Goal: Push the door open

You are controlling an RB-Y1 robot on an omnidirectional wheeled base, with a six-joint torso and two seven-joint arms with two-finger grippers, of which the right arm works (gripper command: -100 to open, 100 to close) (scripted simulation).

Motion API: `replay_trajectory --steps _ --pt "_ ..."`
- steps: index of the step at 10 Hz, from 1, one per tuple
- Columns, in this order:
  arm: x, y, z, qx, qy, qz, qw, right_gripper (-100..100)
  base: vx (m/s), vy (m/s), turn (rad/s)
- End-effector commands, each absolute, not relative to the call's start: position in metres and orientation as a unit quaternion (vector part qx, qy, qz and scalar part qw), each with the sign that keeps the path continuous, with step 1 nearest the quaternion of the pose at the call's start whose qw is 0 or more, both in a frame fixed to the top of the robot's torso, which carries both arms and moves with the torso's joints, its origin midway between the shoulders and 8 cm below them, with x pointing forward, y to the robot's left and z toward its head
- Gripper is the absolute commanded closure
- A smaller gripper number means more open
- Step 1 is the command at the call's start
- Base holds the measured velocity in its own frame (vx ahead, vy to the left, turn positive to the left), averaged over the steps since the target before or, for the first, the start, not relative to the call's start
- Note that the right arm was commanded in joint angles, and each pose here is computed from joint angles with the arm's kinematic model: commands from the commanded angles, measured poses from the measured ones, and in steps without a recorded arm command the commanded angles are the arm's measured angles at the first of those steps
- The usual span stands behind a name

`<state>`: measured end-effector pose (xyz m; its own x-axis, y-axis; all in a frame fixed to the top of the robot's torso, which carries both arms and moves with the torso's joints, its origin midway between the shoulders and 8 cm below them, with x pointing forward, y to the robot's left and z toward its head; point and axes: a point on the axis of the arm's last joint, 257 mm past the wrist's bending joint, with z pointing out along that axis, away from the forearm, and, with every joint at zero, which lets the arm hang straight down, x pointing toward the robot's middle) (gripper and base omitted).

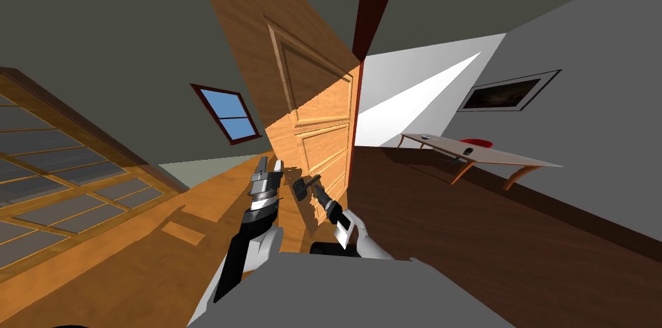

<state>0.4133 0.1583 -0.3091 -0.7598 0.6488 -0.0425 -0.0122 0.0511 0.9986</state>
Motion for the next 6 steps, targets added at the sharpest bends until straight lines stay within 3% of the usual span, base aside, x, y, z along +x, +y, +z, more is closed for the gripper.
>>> replay_trajectory --steps 1,4,6 --pt "0.415 0.153 -0.308 0.238 0.678 0.646 0.256 -100 -0.187 -0.099 -0.052" --pt "0.412 0.163 -0.298 0.244 0.668 0.657 0.251 -100 -0.168 -0.107 -0.056" --pt "0.419 0.148 -0.307 0.243 0.675 0.646 0.260 -100 0.080 0.114 0.031"
